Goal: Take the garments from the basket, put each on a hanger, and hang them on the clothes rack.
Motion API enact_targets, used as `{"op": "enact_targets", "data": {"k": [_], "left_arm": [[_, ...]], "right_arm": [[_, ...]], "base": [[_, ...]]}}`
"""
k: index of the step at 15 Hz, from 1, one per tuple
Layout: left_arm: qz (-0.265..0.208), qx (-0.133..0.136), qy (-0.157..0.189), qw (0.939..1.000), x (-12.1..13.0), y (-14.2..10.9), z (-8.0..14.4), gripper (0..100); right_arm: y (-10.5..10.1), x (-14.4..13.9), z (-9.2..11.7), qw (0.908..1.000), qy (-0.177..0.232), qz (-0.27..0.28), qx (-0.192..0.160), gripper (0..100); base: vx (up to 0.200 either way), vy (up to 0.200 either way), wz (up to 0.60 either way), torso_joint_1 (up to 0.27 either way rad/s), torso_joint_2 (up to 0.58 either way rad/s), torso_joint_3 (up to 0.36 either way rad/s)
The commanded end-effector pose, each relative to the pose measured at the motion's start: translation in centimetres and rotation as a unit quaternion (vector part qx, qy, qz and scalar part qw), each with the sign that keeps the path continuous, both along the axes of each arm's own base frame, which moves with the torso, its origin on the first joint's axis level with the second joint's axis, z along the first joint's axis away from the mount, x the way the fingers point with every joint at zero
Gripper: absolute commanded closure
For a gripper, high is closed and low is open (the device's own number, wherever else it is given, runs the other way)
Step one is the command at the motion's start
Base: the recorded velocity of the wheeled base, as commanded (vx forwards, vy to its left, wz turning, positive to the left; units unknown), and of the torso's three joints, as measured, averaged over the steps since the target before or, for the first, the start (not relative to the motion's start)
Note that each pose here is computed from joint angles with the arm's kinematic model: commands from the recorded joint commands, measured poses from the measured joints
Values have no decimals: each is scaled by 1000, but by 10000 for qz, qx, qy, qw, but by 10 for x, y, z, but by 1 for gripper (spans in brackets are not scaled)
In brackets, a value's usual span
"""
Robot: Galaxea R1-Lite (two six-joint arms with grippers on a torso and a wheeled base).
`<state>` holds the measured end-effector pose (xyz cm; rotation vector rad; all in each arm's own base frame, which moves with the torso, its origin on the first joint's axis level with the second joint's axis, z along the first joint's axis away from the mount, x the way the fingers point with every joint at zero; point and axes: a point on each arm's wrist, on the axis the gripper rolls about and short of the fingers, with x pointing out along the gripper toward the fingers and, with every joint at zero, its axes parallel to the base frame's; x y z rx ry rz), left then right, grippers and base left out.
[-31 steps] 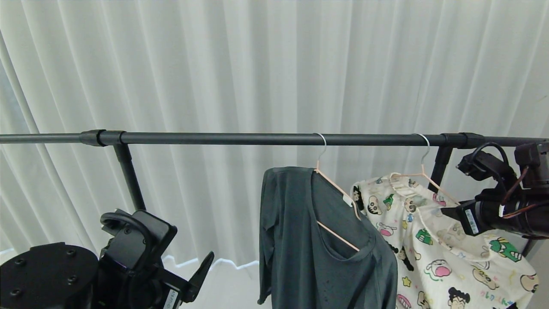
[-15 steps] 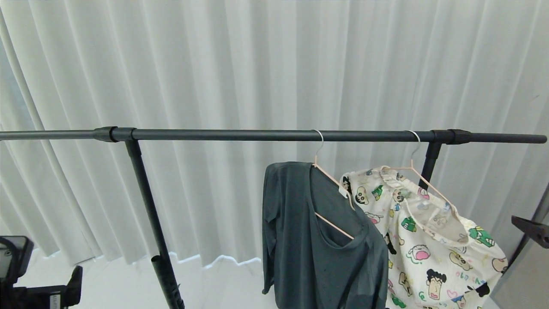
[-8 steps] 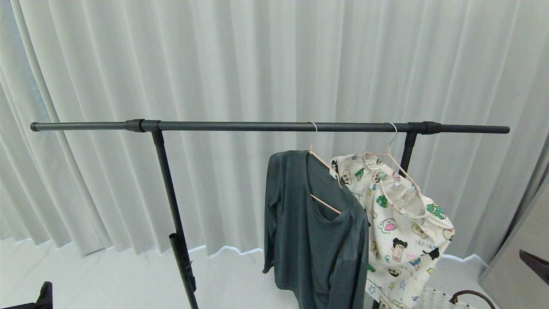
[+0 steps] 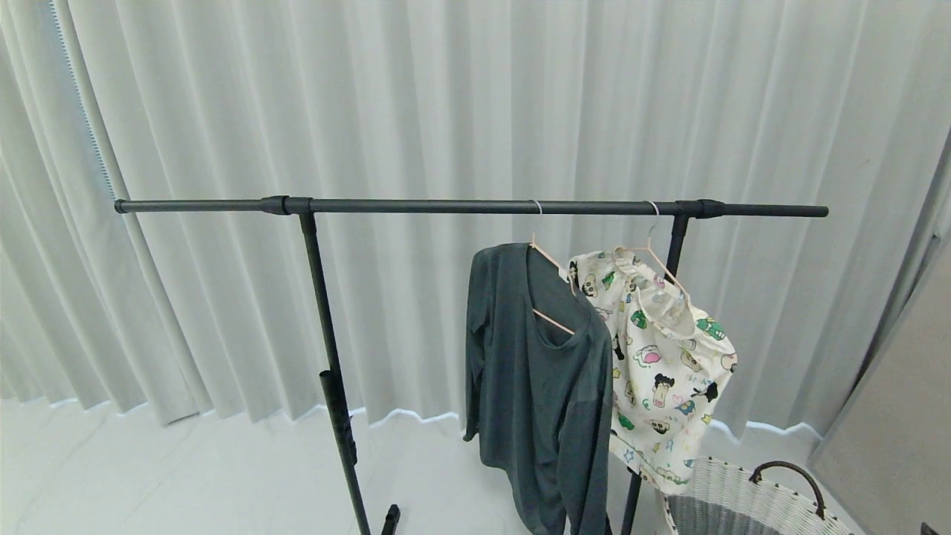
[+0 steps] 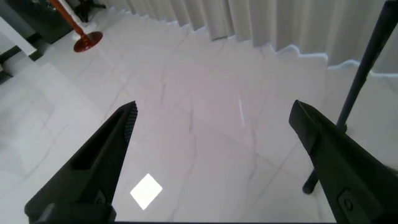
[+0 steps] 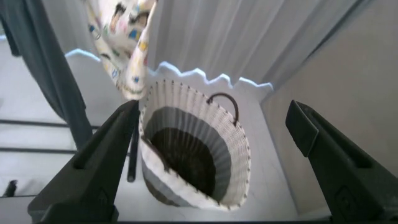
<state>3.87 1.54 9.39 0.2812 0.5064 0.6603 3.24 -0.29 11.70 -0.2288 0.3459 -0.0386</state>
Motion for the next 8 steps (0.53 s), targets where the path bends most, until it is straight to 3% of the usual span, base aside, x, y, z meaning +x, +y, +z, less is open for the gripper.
{"op": "enact_targets", "data": {"k": [1, 3, 5, 8], "left_arm": [[-40, 35, -533, 9986, -35, -1, -10, 0], [-21, 42, -874, 9962, -40, -2, -9, 0], [-38, 135, -1691, 9855, -55, -2, -10, 0], [168, 135, -2190, 9755, -62, -2, -12, 0]], "right_arm": [[2, -22, -24, 9992, -323, -105, -193, 0], [3, -34, -32, 9973, -673, -157, -232, 0], [4, -45, -33, 9913, -1286, -185, -233, 0], [3, -48, -31, 9851, -1628, -498, -229, 0]], "base": [[-200, 0, 0, 7, -2, 2], [-200, 0, 0, 5, 2, 2], [-200, 0, 0, 5, 2, 2], [-200, 0, 0, 2, -2, 1]]}}
